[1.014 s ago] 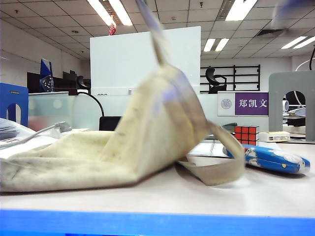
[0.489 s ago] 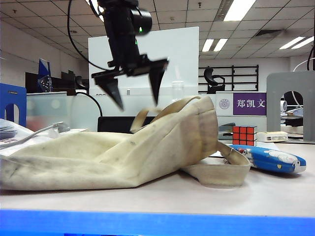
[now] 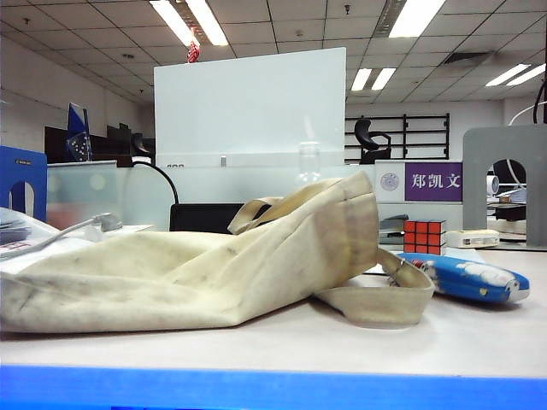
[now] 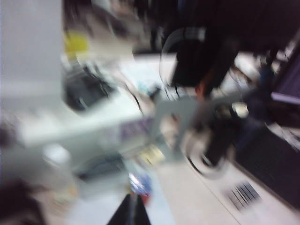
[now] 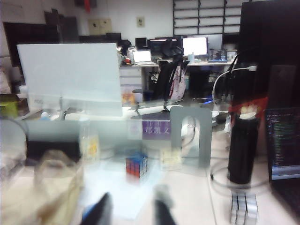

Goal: Take the glasses case out of the canvas bag and put it on the table.

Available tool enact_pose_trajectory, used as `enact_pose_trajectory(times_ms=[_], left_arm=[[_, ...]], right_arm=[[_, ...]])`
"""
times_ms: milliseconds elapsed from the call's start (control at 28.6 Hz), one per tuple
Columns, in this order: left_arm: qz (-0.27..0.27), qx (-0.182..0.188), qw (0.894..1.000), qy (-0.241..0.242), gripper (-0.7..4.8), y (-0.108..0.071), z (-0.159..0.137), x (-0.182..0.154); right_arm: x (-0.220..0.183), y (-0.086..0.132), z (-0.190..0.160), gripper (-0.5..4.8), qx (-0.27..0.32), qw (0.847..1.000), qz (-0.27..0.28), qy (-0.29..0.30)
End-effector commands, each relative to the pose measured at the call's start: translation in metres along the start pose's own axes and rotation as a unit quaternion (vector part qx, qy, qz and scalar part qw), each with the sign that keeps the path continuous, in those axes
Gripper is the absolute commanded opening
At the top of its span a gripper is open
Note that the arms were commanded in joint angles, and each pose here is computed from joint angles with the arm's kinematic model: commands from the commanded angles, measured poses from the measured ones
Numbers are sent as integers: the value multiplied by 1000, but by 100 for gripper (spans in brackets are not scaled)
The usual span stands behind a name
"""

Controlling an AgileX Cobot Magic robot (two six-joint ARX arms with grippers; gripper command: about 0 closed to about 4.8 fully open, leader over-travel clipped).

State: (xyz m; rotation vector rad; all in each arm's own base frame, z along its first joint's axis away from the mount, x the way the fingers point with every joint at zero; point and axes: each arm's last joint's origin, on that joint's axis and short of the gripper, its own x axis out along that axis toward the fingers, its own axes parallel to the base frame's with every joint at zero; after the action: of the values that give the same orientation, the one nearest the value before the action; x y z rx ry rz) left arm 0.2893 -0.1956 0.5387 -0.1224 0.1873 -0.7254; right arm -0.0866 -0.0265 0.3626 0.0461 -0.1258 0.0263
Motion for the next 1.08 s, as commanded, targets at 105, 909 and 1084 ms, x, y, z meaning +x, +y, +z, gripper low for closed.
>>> enact_pose_trajectory(times_ms=[105,909,1084], left_arm=[[78,63,993,-56,12,-14,32,-92],[244,45,958,-143,12,-51,-36,-446],[240,44,955,-169,12,-53,-57,-478]], right_arm=[[21,5,-13,138,25,998,16,52],[149,35,-175,138,134,984,99,68],[153,32,-203,138,136,985,35,100]])
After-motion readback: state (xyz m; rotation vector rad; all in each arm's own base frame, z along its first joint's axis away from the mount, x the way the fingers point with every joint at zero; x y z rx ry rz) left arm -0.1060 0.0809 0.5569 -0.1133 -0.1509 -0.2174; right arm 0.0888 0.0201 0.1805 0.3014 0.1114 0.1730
